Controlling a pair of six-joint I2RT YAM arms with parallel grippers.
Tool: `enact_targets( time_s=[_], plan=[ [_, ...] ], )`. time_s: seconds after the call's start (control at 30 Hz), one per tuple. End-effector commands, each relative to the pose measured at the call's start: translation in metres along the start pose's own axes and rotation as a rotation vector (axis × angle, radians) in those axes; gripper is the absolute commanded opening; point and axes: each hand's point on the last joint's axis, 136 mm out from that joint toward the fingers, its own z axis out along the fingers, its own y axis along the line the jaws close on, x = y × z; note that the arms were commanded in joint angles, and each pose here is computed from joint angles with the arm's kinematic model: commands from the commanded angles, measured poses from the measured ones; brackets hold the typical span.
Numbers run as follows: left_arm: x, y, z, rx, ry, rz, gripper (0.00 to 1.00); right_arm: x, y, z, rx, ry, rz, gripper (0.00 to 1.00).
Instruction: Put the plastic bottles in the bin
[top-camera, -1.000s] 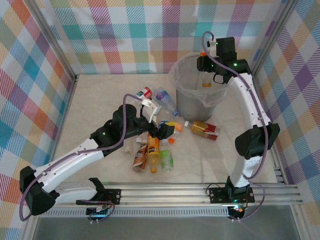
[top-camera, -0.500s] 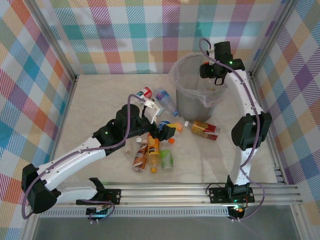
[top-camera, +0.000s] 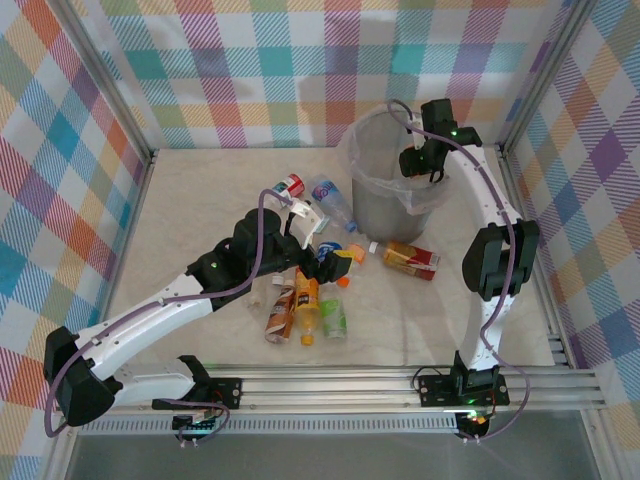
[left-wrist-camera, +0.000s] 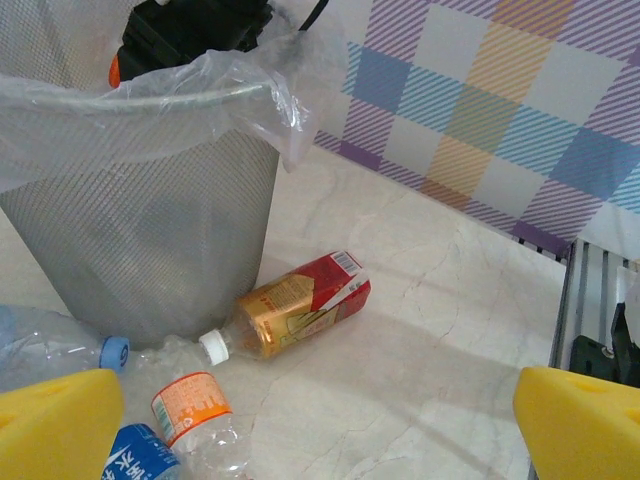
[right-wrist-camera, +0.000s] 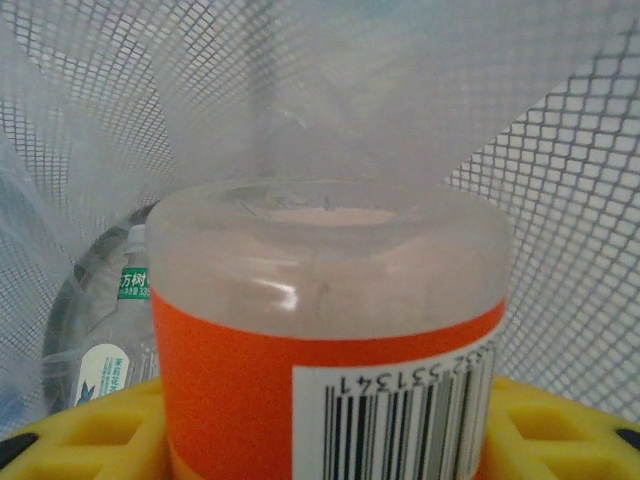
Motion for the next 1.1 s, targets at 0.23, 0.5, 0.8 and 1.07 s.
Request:
enact_targets(
  time_s=[0.23,0.5,0.8,1.07],
  plan=[
    [-0.005,-0.003,-0.001,0.023,-0.01,0.009,1.0,0.026,0.0,0.021,0.003,0.133,-0.038,0.55],
    [-0.006,-0.005,-0.001,0.033,-0.012,0.008,1.0,0.033,-0.007,0.035,0.053,0.153,-0.028,0.55],
    [-0.006,-0.006,-0.001,0.039,-0.01,0.007,1.0,0.039,-0.004,0.051,0.065,0.172,-0.027,0.59],
    [-0.006,-0.006,-0.001,0.039,-0.009,0.011,1.0,0.045,0.0,0.06,0.066,0.195,-0.036,0.64]
  ],
)
